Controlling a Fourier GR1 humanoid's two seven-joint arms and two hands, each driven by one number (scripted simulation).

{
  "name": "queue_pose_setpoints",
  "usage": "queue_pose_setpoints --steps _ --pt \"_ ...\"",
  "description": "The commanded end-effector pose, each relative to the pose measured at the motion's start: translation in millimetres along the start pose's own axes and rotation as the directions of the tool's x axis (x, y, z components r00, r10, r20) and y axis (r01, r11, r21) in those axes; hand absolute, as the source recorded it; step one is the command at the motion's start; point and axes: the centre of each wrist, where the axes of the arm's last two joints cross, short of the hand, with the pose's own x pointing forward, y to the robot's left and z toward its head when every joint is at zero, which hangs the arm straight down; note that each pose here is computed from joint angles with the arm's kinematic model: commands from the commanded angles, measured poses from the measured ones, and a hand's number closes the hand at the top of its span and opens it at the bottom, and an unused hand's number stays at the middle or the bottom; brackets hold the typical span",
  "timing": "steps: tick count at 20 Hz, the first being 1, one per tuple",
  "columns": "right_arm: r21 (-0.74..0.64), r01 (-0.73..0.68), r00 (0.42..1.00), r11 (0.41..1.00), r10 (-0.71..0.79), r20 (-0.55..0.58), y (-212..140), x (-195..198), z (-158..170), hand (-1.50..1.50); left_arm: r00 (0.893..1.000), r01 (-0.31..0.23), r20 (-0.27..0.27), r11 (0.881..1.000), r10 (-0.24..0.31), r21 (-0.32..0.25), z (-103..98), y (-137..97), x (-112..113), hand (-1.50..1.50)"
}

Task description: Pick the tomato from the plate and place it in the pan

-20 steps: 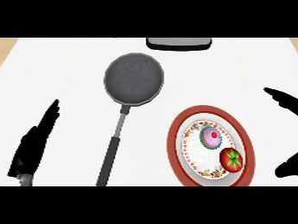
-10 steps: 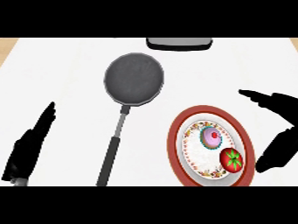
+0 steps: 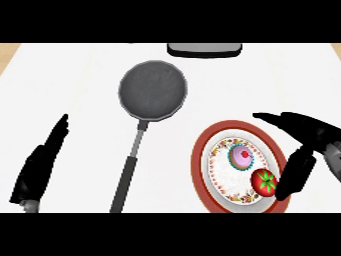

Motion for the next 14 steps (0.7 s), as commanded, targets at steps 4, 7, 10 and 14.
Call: queue_pose_setpoints --steps 4,7,10,14 --pt "0.073 -0.056 0.993 0.996 0.063 -0.095 7 13 -8 -1.5 1.0 -0.006 0.012 1.0 0.006 -0.012 16 -2 -9 0.0" --pt "0.079 -0.114 0.984 0.99 0.123 -0.132 31 17 -12 -1.5 1.0 -0.003 -0.005 1.0 0.003 -0.01 -1 5 -13 0.0" --pt "0.103 -0.123 0.973 0.987 0.141 -0.182 35 7 -21 -1.5 1.0 0.003 0.005 1.0 -0.003 -0.006 8 1 -6 0.0" --pt "0.09 -0.121 0.969 0.989 0.137 -0.203 42 17 -28 -1.5 1.0 -0.001 0.003 1.0 0.001 -0.01 6 0 6 0.0"
